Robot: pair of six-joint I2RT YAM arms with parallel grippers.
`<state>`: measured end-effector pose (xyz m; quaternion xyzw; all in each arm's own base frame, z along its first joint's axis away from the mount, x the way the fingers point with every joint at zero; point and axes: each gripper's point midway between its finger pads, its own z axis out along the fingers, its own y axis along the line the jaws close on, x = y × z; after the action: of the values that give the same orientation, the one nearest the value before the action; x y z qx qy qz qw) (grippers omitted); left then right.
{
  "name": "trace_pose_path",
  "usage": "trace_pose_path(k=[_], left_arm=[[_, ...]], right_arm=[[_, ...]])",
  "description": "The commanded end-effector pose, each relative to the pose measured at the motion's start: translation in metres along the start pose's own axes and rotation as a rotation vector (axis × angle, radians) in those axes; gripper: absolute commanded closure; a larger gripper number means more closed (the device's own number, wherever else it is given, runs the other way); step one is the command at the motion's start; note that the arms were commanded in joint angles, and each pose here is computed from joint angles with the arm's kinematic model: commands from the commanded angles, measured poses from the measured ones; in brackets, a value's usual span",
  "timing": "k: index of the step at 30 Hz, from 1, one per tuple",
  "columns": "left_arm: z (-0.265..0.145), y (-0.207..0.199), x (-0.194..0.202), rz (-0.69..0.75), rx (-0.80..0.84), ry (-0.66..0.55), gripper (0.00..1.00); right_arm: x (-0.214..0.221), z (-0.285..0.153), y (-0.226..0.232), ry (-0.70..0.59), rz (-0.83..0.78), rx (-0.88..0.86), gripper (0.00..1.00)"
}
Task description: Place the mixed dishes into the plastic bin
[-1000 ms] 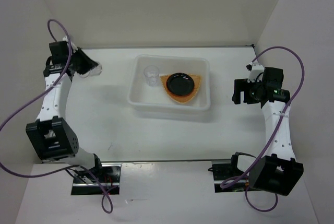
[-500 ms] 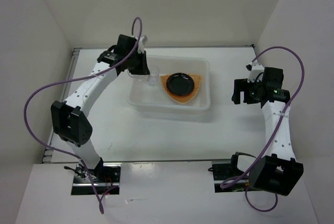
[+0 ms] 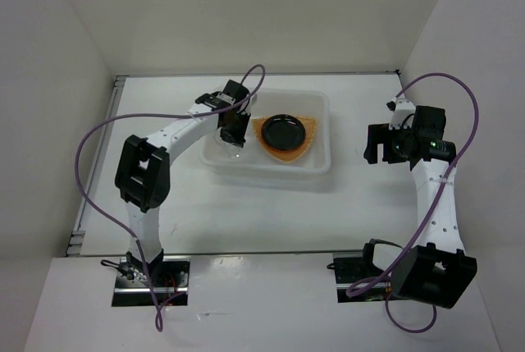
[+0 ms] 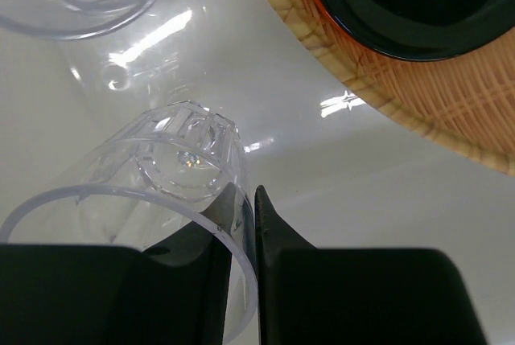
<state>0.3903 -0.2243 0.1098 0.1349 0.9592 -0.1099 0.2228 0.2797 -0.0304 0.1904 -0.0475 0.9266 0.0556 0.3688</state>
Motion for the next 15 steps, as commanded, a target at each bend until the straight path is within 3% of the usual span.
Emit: trace_pose_path(k=[1,7,11,12,15], left_arm=[[0.016,-0.013,-0.014,0.051,-0.017,-0.032,1.00],[0.021,-0.012,-0.015,0.034,-0.048,-0.033,0.94],[0.019,-0.010,-0.027,0.025,-0.072,-0.064,0.82],[0.020,-0.008,-0.032,0.024,-0.088,-0.076,0.67],[0.013,-0.009,-0.042,0.020,-0.116,-0.099,0.40]], right_arm=[[-0.008,-0.004,0.001,-0.047,-0.024,-0.001,0.10],[-0.009,-0.006,0.002,-0.055,-0.027,0.001,0.10],[-0.009,-0.006,0.002,-0.055,-0.027,0.001,0.10],[-0.009,-0.006,0.002,-0.055,-0.027,0.001,0.10],[-0.009,-0.006,0.002,-0.055,-0.027,0.001,0.10]])
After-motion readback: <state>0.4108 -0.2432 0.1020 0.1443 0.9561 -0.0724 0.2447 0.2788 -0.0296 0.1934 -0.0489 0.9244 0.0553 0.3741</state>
